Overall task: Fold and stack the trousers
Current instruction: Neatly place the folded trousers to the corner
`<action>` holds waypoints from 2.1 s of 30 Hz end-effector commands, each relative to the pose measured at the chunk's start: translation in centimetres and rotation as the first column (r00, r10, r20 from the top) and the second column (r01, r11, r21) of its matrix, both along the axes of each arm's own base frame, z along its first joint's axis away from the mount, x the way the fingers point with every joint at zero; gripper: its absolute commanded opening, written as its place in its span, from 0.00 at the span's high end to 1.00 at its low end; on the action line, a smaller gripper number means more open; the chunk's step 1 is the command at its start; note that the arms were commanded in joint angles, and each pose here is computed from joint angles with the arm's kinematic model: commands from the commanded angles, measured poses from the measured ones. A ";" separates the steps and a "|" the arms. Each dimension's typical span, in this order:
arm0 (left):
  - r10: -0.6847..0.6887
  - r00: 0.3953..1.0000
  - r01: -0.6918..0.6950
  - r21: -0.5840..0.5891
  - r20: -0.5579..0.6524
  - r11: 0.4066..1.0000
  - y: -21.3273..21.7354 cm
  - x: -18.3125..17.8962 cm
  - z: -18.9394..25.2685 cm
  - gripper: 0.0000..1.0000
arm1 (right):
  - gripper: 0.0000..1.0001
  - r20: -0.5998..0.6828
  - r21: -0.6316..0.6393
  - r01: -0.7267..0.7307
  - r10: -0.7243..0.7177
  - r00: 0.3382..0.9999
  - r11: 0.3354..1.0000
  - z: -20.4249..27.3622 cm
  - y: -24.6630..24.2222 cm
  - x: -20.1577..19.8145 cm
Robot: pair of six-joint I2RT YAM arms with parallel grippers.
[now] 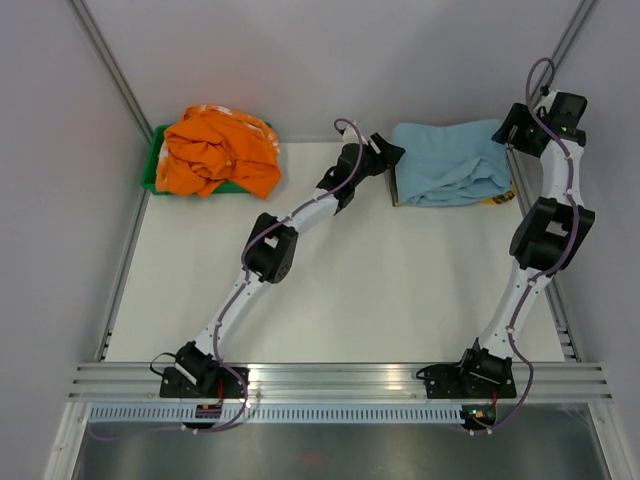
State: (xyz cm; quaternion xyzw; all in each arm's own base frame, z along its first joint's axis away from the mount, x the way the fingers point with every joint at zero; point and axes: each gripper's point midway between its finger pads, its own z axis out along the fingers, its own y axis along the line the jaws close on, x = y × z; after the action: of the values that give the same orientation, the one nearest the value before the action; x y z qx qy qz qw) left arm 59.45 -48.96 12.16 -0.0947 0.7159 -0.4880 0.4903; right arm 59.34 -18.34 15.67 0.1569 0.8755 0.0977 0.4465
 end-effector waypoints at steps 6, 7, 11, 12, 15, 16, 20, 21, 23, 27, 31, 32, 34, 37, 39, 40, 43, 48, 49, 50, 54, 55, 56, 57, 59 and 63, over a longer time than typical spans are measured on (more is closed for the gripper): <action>-0.119 0.960 0.100 0.088 0.254 0.991 3.5 -4.7 18.8 0.21 | 0.69 0.255 -0.168 -0.118 0.159 0.954 0.979 12.0 8.5 -0.8; -0.146 0.950 0.119 0.111 0.277 0.987 3.6 -5.4 19.1 0.21 | 0.85 0.253 -0.165 -0.121 0.160 0.954 0.979 11.3 8.8 -0.4; -0.275 0.928 0.221 0.223 0.251 0.950 4.2 -8.9 18.2 0.23 | 1.00 0.195 -0.177 -0.086 0.121 0.973 0.980 6.4 8.0 1.9; -0.296 0.915 0.234 0.238 0.274 0.943 4.6 -9.9 19.7 0.21 | 1.00 0.157 -0.175 -0.091 0.119 0.980 0.980 4.3 7.7 2.5; -0.337 0.912 0.249 0.338 0.233 0.907 5.8 -11.3 17.3 0.13 | 1.00 0.021 -0.175 -0.083 0.088 0.996 0.981 -0.5 6.9 1.6; -0.339 0.911 0.240 0.368 0.234 0.898 6.4 -11.9 17.3 0.09 | 1.00 -0.009 -0.164 -0.079 0.078 0.997 0.983 -1.5 6.9 1.0; -0.342 0.917 0.227 0.436 0.207 0.871 7.5 -12.5 16.4 0.08 | 1.00 -0.052 -0.140 -0.041 0.034 0.998 0.989 -4.2 7.3 -1.8; -0.344 0.921 0.234 0.449 0.182 0.863 7.7 -12.5 15.7 0.08 | 1.00 -0.072 -0.108 -0.042 0.034 0.997 0.993 -4.8 8.2 -3.6; -0.339 0.927 0.236 0.454 0.158 0.859 7.8 -12.3 14.8 0.08 | 1.00 -0.113 -0.062 -0.032 0.024 0.993 0.998 -6.9 9.3 -6.4; -0.346 0.926 0.270 0.375 0.153 0.887 5.6 -11.2 13.1 0.05 | 1.00 -0.060 -0.057 0.018 -0.021 0.998 0.998 -5.4 10.1 -10.3; -0.372 0.919 0.337 0.232 0.129 0.913 0.4 -10.3 13.2 0.07 | 1.00 -0.106 -0.075 0.042 -0.050 0.993 0.996 -6.9 9.9 -12.6; -0.394 0.911 0.366 0.199 0.125 0.909 -1.3 -11.2 12.6 0.10 | 1.00 -0.122 -0.081 0.043 -0.053 0.991 0.996 -7.1 9.8 -12.8; -0.395 0.910 0.381 0.125 0.124 0.916 -3.6 -11.8 11.3 0.15 | 1.00 -0.152 -0.082 0.045 -0.057 0.987 0.996 -7.4 9.9 -13.5; -0.398 0.913 0.389 0.102 0.091 0.916 -6.8 -12.9 8.5 0.26 | 1.00 -0.129 -0.100 0.038 -0.050 0.990 0.994 -6.8 9.9 -14.0; -0.399 0.916 0.395 0.086 0.043 0.915 -8.2 -13.1 6.0 0.29 | 1.00 -0.146 -0.145 0.070 -0.091 0.985 0.987 -7.4 8.6 -14.3; -0.398 0.917 0.395 0.078 0.027 0.915 -8.5 -13.1 5.2 0.29 | 1.00 -0.165 -0.147 0.083 -0.107 0.981 0.986 -7.8 8.0 -14.5; -0.370 0.927 0.374 0.074 -0.064 0.925 -8.9 -12.3 1.3 0.34 | 1.00 -0.184 -0.063 0.066 -0.076 0.980 0.996 -7.7 8.4 -13.9; -0.348 0.912 0.381 0.133 -0.219 0.915 -8.1 -12.9 -4.9 0.44 | 0.97 0.011 0.079 -0.091 0.090 0.996 0.993 1.8 12.5 -13.1; -0.350 0.906 0.389 0.141 -0.238 0.911 -8.0 -13.2 -5.5 0.47 | 0.94 0.067 0.075 -0.103 0.098 0.993 0.992 3.8 12.8 -12.9; -0.355 0.902 0.396 0.146 -0.244 0.906 -7.8 -13.3 -5.5 0.47 | 0.86 0.127 0.061 -0.107 0.099 0.987 0.992 6.3 13.0 -13.3; -0.473 0.854 0.510 0.172 -0.216 0.843 -7.1 -16.4 -4.2 0.67 | 0.77 0.273 0.015 -0.119 0.111 0.956 0.993 10.5 12.9 -12.2; -0.503 0.849 0.526 0.168 -0.161 0.834 -7.1 -16.8 -2.4 0.77 | 0.78 0.274 0.010 -0.108 0.101 0.956 0.994 10.3 12.6 -11.8; -0.536 0.840 0.542 0.158 -0.078 0.826 -6.8 -17.8 2.5 0.82 | 0.91 0.256 0.012 -0.098 0.092 0.962 0.995 9.4 12.1 -10.7; -0.543 0.835 0.549 0.184 -0.084 0.815 -5.8 -18.8 1.7 0.87 | 0.97 0.239 0.015 -0.099 0.093 0.967 0.995 8.7 11.9 -10.0; -0.525 0.847 0.504 0.188 0.082 0.843 -4.6 -19.3 8.9 0.96 | 1.00 0.171 0.026 -0.101 0.095 0.981 0.995 5.5 11.3 -8.3; -0.413 0.881 0.378 0.179 0.230 0.908 -3.4 -17.5 13.2 0.98 | 1.00 0.086 0.046 -0.102 0.098 0.991 0.994 0.5 10.8 -7.2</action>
State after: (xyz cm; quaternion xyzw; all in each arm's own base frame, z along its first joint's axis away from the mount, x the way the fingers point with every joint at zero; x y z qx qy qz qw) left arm 39.75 -51.74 8.99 0.1189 0.8164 -0.4766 0.3037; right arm 52.14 -7.59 21.80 0.1129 0.8303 0.1401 0.5275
